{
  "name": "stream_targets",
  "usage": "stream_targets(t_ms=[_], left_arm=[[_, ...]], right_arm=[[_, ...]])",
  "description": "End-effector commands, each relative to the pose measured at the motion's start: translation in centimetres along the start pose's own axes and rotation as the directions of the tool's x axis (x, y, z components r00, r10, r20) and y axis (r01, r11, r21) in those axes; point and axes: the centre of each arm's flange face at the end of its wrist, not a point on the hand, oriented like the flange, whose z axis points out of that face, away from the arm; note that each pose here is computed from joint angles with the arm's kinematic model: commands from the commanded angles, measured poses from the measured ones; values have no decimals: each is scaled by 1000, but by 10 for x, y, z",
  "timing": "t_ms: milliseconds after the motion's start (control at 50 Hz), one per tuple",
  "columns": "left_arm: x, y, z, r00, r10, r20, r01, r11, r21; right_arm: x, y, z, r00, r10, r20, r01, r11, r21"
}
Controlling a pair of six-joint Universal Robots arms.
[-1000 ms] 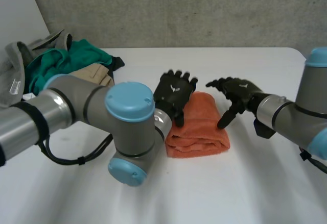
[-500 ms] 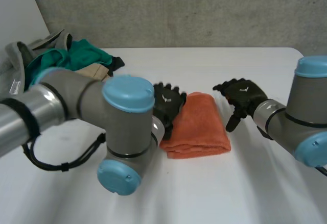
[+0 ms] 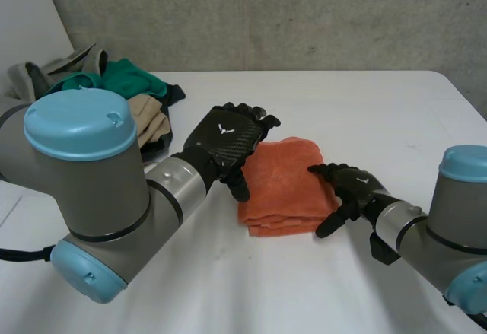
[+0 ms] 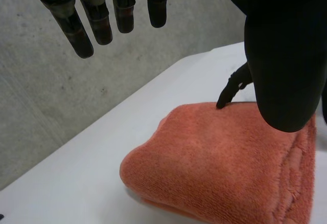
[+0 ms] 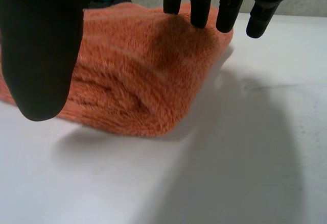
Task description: Fold the laundry.
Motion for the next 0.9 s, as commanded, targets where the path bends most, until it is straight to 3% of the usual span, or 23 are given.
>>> stream_targets(t_ms=[20,180,480,640,800,900], left_arm=[[0,0,-1,1000,1,4,-1,1000,-2],[1,-1,-2,1000,2,3,-2,1000,1],[0,-11,-7,1000,10,3,-10,1000,28],[-1,-20,-3,1000,13,6,-13,998,61],[0,-29,4,1000,19,7,-20,995,102],[14,-31,4,999,26,-27,-22,994,109]], right_arm=[[2,11,20,1000,-10,10,10,1000,1],[2,5,28,1000,-20,20,19,998,55],[33,-66,71,996,38,-85,-11,957,291],[88,-86,95,978,73,-197,-4,946,325],[169,-116,116,926,123,-356,37,911,411],[216,-123,119,896,137,-423,46,917,395]])
